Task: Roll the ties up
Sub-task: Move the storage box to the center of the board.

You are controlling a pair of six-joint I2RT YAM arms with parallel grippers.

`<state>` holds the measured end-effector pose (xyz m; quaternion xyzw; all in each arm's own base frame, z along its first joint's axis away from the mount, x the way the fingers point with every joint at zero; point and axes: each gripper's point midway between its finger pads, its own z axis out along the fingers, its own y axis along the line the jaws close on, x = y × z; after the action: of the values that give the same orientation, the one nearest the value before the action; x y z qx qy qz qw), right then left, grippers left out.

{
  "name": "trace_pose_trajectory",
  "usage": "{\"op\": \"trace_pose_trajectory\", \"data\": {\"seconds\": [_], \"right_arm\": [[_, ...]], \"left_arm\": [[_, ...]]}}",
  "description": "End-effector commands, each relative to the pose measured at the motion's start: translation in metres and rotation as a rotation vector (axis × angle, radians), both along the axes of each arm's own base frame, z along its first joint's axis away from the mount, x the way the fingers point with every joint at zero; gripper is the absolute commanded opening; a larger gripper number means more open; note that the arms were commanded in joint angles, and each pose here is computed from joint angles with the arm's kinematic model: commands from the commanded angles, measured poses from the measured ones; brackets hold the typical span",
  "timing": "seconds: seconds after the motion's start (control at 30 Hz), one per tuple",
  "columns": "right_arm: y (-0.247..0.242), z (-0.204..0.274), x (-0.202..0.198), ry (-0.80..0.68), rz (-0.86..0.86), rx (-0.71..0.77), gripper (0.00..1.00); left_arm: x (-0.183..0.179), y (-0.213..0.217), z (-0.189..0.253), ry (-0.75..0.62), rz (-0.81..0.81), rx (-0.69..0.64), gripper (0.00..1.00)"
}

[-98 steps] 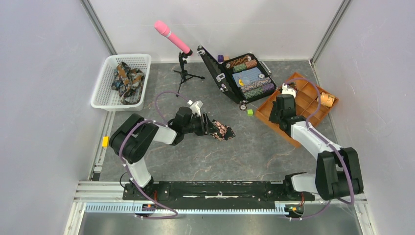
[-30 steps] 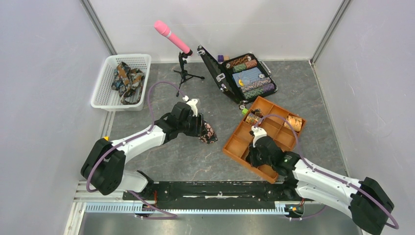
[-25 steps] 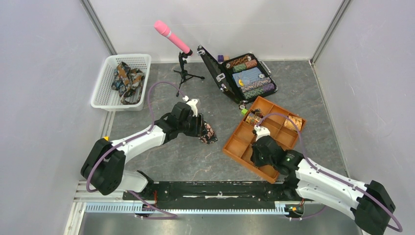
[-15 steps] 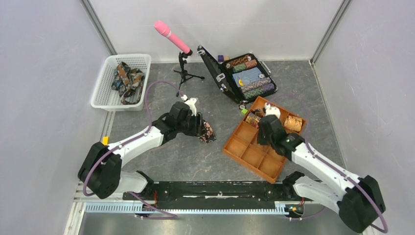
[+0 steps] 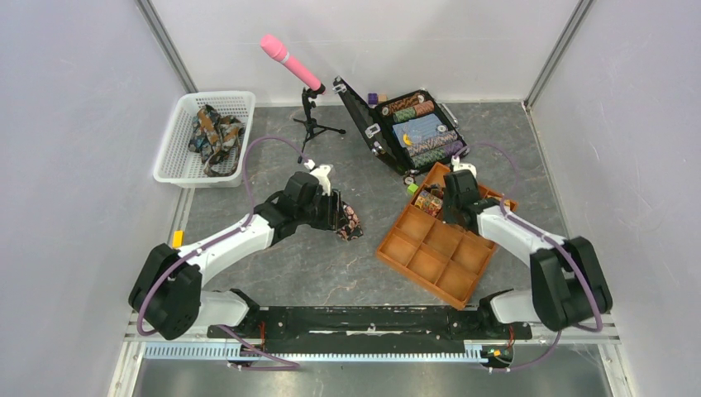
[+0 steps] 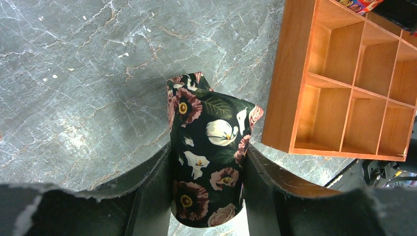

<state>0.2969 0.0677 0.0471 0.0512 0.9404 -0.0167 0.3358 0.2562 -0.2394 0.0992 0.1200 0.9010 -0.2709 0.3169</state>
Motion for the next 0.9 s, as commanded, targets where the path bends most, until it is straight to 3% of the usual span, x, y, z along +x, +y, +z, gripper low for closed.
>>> {"op": "trace_pose_trajectory", "data": {"seconds": [0.0,0.2,0.47,0.87], "right_arm": [[0.023,0.002,0.034,-0.048,0.107,0.043,0.0],[0.077,-0.011,0.033,-0.053,0.307,0.186,0.0],[0.142,-0.008,0.009,-0.093,0.528,0.224,0.0],[0.164,-0.009,-0.016,-0.089,0.596,0.247,0.0]], "left_arm": [[0.01,-0.008,0.03,-0.097,-0.036,-0.029,0.55],[0.01,-0.005,0.036,-0.108,-0.027,-0.026,0.55],[0.01,-0.002,0.045,-0.125,-0.021,-0.02,0.55],[0.012,0.018,0.065,-0.173,0.012,0.068,0.56]]}}
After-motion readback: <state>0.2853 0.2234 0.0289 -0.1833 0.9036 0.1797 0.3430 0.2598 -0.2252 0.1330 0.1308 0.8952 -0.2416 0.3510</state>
